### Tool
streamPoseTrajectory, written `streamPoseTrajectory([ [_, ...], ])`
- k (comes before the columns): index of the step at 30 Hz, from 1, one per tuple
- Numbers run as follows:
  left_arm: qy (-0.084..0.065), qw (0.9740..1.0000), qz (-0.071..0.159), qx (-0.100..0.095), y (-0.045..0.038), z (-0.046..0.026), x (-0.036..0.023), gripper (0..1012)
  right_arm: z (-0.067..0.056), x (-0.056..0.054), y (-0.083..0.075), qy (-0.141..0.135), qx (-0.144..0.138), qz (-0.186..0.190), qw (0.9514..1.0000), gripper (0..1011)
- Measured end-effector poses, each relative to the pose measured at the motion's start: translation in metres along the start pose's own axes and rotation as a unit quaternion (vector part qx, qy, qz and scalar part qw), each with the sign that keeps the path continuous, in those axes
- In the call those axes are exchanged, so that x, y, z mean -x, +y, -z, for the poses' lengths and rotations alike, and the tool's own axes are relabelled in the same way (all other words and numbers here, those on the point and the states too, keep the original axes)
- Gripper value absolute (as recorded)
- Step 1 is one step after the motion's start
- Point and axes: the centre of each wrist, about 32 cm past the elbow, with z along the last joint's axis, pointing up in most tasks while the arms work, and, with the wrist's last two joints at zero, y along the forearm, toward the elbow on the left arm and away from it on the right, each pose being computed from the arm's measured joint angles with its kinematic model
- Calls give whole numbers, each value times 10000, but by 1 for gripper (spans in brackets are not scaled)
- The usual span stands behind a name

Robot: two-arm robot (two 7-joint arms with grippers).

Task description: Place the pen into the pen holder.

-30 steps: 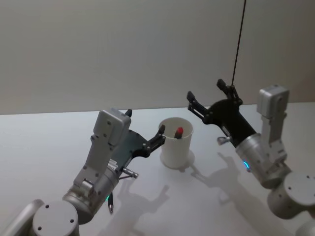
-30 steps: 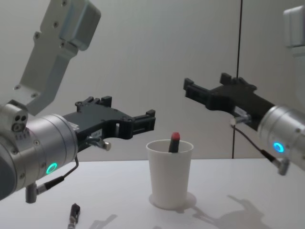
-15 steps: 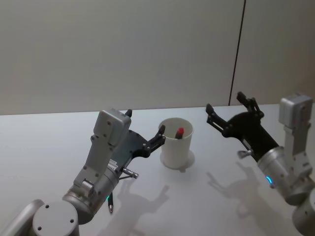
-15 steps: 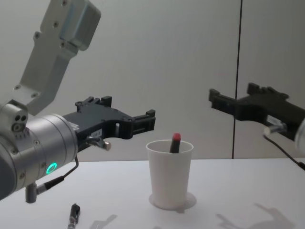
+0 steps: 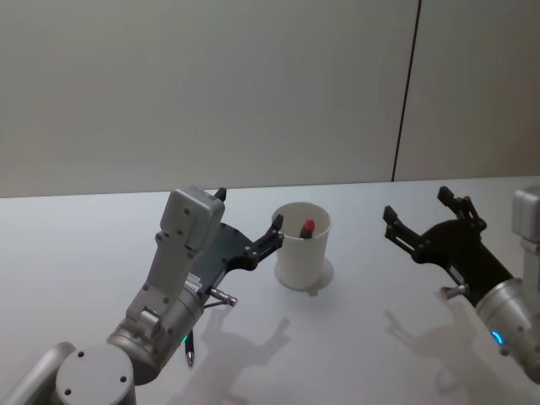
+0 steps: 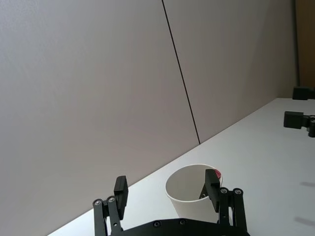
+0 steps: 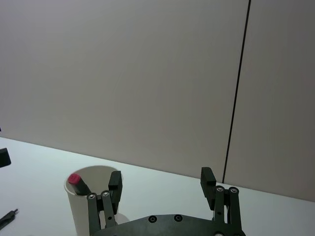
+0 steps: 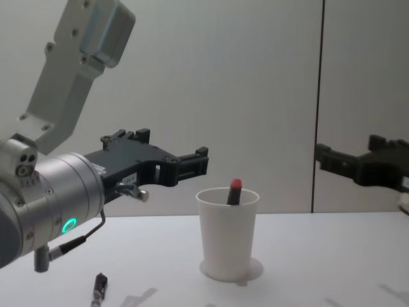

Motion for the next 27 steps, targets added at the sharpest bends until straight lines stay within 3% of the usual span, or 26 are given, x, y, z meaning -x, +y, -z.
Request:
streamPoseTrajectory([
  [15, 0, 10000, 0, 0, 0, 0, 0, 1000, -16, -49, -275, -23, 344, 284, 9990, 1001],
  [27, 1, 10000, -2, -1, 0, 0, 0, 1000, -24, -59, -352, -25, 427, 359, 9984, 1001],
])
